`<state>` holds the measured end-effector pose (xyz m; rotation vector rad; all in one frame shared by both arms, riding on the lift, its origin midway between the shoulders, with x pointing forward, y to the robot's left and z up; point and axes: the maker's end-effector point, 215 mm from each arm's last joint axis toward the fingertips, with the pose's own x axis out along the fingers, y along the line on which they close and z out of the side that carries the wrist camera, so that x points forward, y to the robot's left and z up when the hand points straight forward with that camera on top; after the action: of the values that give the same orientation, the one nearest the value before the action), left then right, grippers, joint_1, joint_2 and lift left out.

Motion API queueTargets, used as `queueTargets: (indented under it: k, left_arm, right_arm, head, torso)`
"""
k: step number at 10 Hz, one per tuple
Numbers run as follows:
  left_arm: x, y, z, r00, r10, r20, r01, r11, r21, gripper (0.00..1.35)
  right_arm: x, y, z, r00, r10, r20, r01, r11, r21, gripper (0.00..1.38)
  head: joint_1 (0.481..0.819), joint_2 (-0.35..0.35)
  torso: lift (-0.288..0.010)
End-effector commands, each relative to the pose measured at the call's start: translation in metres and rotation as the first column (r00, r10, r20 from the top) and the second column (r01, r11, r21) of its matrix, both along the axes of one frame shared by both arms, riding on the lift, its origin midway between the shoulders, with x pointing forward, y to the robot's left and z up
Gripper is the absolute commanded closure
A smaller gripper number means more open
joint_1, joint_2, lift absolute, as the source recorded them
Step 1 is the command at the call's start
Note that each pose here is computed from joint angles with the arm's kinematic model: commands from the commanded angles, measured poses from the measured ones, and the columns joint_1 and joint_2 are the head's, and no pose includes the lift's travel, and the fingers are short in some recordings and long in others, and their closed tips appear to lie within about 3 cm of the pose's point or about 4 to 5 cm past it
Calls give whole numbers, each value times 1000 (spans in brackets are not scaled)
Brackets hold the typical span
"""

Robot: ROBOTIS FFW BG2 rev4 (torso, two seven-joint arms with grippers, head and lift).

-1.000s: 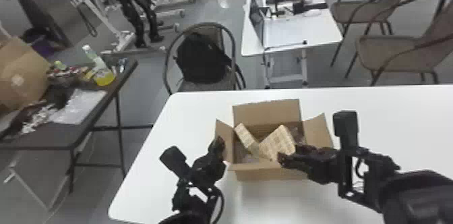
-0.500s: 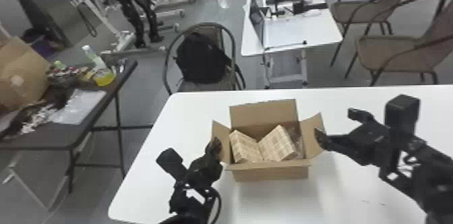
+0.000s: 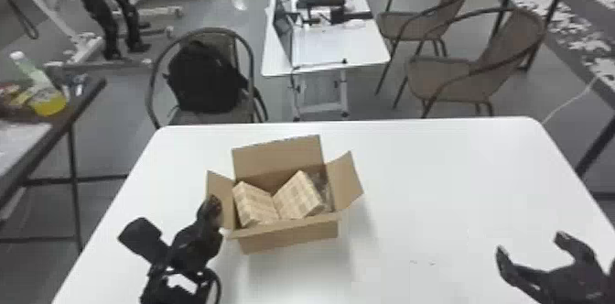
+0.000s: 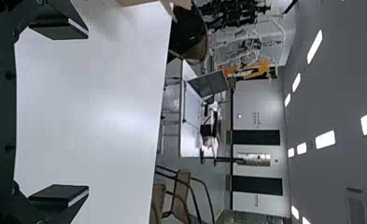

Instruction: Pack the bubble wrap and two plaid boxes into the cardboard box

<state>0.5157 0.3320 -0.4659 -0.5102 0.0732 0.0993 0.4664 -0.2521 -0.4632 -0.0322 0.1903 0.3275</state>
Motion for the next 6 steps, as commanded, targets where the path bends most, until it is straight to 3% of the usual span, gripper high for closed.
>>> queueTargets:
  k: [1,3,4,5,6]
  left_arm:
    - [-8,12,-3,1000,27,-2,-27,999,20,1214]
    - [-22,68,7,985,171,21,-172,979,107,1214]
    - [-27,107,13,963,269,28,-270,952,147,1214]
    - [-32,145,21,927,372,49,-375,915,152,1214]
    - [-42,177,29,871,486,70,-491,858,152,1214]
  right_arm:
    - [-45,-49,-30,996,-68,-50,66,997,-42,127]
    - [-65,-51,-51,990,-92,-104,90,996,-24,127]
    - [-63,-43,-54,991,-82,-108,82,997,-6,127]
    - [-57,-30,-55,993,-43,-109,45,999,11,127]
    - [-49,-21,-54,994,-5,-109,7,1000,12,127]
  head:
    - [695,90]
    - [695,64]
    - [695,89]
    - [695,143]
    - [695,210]
  torso:
    - [-14]
    - [-14]
    - [-14]
    - [-14]
    - [-14]
